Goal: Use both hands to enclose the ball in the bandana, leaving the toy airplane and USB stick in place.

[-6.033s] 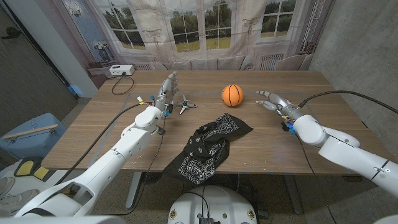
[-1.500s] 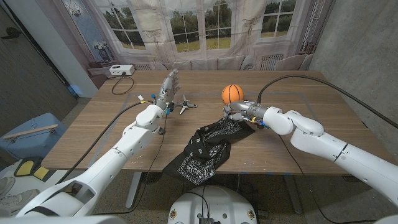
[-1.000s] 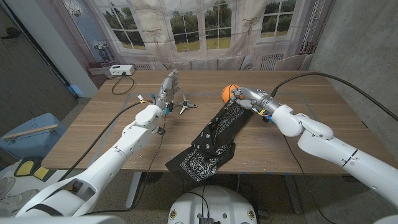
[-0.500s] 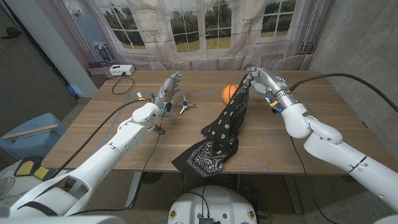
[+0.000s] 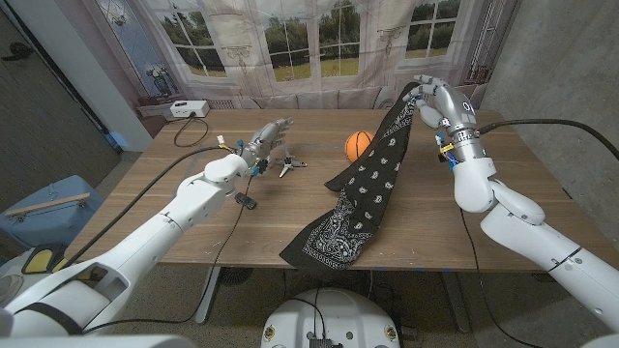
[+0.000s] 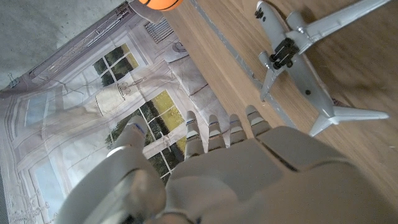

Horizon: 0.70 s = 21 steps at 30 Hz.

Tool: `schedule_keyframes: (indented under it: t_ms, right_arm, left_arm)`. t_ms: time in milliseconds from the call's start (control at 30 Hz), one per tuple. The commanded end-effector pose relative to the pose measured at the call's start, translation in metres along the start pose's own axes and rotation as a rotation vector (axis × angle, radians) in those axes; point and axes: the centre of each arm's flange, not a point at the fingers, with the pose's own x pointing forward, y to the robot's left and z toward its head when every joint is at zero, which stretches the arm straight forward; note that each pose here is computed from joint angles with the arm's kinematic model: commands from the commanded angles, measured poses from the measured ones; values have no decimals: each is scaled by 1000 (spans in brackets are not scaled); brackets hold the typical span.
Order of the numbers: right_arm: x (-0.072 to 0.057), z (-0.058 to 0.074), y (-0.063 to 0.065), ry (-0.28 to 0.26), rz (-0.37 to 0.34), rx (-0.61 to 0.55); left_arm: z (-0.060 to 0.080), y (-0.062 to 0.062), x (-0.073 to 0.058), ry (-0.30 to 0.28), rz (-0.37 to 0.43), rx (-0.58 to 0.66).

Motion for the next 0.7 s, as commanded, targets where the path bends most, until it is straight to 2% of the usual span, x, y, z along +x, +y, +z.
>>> schedule_keyframes:
  t_ms: [33,433,700]
  right_arm:
    - [7,-12,-28,24,-166,113]
    - [19,-5,-37,-34,-253,140]
    - [23,6,-47,-94,-281,164]
  left_arm:
    - [12,-5,6,37,-54,158]
    - [21,-13,26,3,-192,245]
    - [31,-21,42,-32,-260,295]
